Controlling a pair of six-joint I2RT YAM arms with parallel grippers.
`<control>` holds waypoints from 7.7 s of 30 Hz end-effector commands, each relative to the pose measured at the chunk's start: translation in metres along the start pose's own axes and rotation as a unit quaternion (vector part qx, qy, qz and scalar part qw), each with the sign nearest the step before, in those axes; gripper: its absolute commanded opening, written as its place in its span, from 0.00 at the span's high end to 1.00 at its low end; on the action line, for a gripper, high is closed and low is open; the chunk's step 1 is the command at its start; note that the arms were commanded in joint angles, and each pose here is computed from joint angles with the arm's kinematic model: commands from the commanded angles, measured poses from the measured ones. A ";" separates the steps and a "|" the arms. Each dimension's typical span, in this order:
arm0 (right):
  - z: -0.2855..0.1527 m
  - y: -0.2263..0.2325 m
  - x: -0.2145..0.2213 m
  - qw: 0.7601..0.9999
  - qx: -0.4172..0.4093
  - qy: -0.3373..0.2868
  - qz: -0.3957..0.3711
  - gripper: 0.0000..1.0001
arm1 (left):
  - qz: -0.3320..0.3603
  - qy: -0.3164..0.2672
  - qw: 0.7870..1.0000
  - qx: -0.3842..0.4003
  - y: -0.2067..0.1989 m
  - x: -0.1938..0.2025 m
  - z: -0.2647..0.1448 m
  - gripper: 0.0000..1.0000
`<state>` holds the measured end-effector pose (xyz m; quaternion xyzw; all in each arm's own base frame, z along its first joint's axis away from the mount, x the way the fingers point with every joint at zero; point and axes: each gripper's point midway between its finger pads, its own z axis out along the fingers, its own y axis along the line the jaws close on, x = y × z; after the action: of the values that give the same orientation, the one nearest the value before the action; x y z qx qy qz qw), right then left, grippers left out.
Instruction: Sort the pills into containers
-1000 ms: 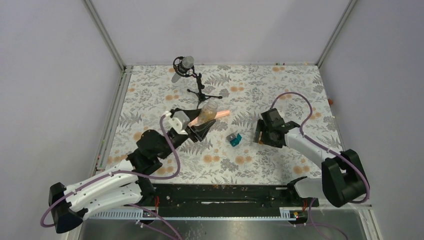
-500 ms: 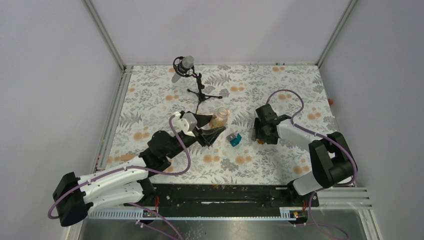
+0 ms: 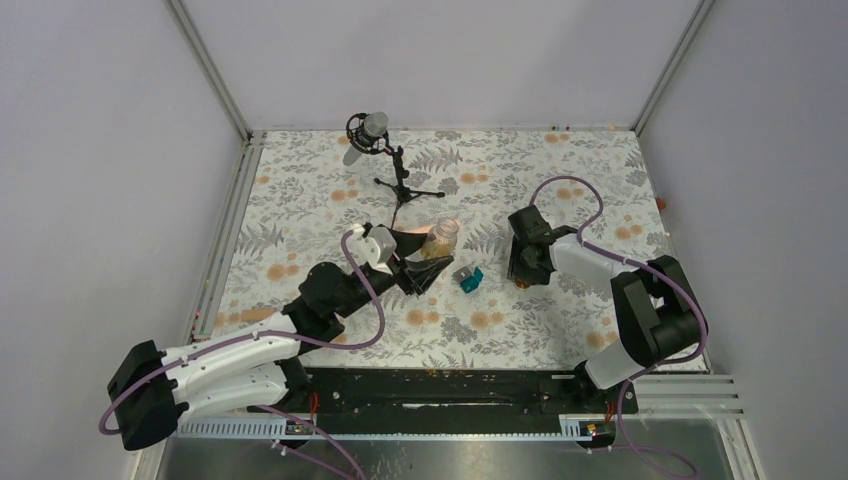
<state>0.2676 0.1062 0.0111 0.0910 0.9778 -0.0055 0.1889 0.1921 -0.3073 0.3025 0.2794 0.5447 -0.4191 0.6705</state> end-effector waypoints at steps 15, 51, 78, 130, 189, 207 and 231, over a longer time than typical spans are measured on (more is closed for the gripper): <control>-0.054 0.015 -0.015 0.997 -0.070 -0.034 -0.004 0.59 | -0.002 0.008 1.000 0.011 -0.001 0.024 -0.003 1.00; -0.251 0.128 0.002 0.855 -0.491 -0.080 -0.144 0.58 | 0.069 0.136 0.967 0.206 -0.013 0.106 0.000 1.00; -0.237 0.137 0.018 0.860 -0.482 -0.045 -0.163 0.58 | 0.070 0.111 0.969 0.210 -0.016 0.091 0.003 1.00; -0.197 0.132 0.017 0.940 -0.334 -0.056 -0.047 0.50 | 0.061 0.018 0.982 0.179 -0.017 0.071 0.010 1.00; -0.258 0.136 -0.051 0.916 -0.354 -0.182 -0.050 0.09 | 0.063 0.026 0.987 0.148 -0.010 0.074 -0.009 1.00; -0.286 0.143 0.002 0.823 -0.467 -0.134 -0.295 0.23 | 0.034 0.034 0.987 0.151 -0.014 0.067 -0.003 1.00; -0.279 0.160 0.017 0.829 -0.489 -0.073 -0.263 0.66 | 0.041 -0.014 0.982 0.186 -0.025 0.044 -0.004 1.00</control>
<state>0.1889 0.2642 0.2514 -0.2912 0.8342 0.3649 0.2934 0.1807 -0.3284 0.2054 0.4165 0.5291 -0.4648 0.5749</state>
